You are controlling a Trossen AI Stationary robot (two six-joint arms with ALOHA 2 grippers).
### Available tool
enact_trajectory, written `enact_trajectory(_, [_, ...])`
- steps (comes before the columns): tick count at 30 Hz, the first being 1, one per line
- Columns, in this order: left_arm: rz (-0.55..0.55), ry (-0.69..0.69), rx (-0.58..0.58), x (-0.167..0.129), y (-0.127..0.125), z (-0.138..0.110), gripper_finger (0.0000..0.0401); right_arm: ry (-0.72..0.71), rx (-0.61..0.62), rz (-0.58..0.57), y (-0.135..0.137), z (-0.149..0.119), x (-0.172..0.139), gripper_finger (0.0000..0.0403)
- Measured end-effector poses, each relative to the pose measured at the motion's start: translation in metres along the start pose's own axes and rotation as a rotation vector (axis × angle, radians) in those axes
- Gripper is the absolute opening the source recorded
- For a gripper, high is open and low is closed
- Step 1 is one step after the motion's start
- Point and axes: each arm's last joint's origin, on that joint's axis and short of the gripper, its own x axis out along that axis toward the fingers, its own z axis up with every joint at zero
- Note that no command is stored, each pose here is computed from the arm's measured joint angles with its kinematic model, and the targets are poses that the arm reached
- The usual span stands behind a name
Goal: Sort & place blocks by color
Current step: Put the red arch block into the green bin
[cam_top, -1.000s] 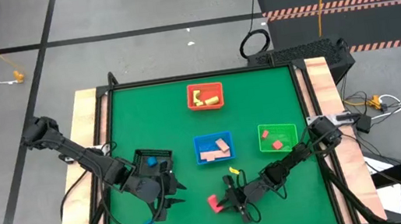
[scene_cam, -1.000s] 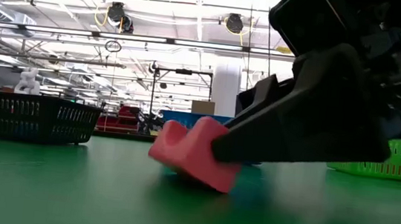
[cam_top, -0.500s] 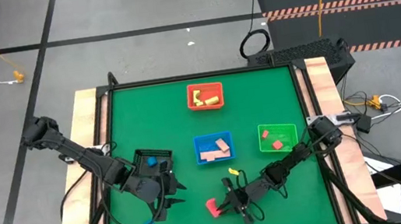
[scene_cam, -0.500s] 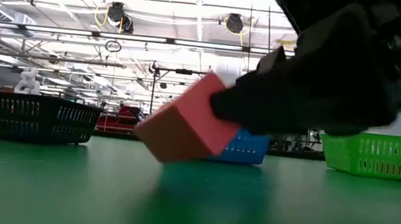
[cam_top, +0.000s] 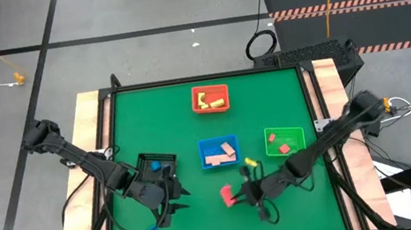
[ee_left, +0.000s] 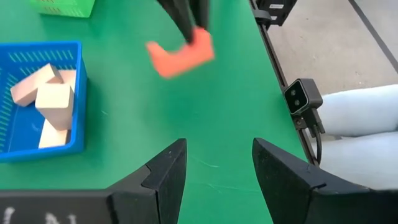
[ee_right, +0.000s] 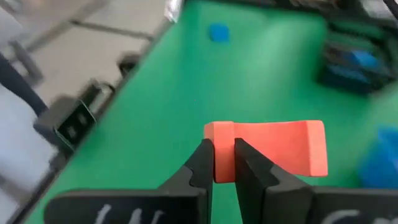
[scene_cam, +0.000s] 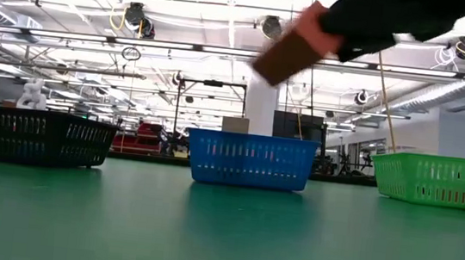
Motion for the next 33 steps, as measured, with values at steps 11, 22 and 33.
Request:
enact_trajectory(11, [0.029,0.064,-0.094,0.000,0.003,-0.006,0.0184,0.211,0.229,-0.273,-0.021,0.014,-0.102,0.0026])
enact_trajectory(22, [-0.018,0.278,-0.216,-0.011,-0.025,-0.037,0.0184,0.520,0.469,-0.501,-0.036,-0.016,-0.148,0.0028])
enact_trajectory(33, [-0.077,0.355,-0.233,-0.026,-0.066,-0.065,0.0184,0.680,0.617,-0.573,-0.038,-0.039,-0.154,0.0033])
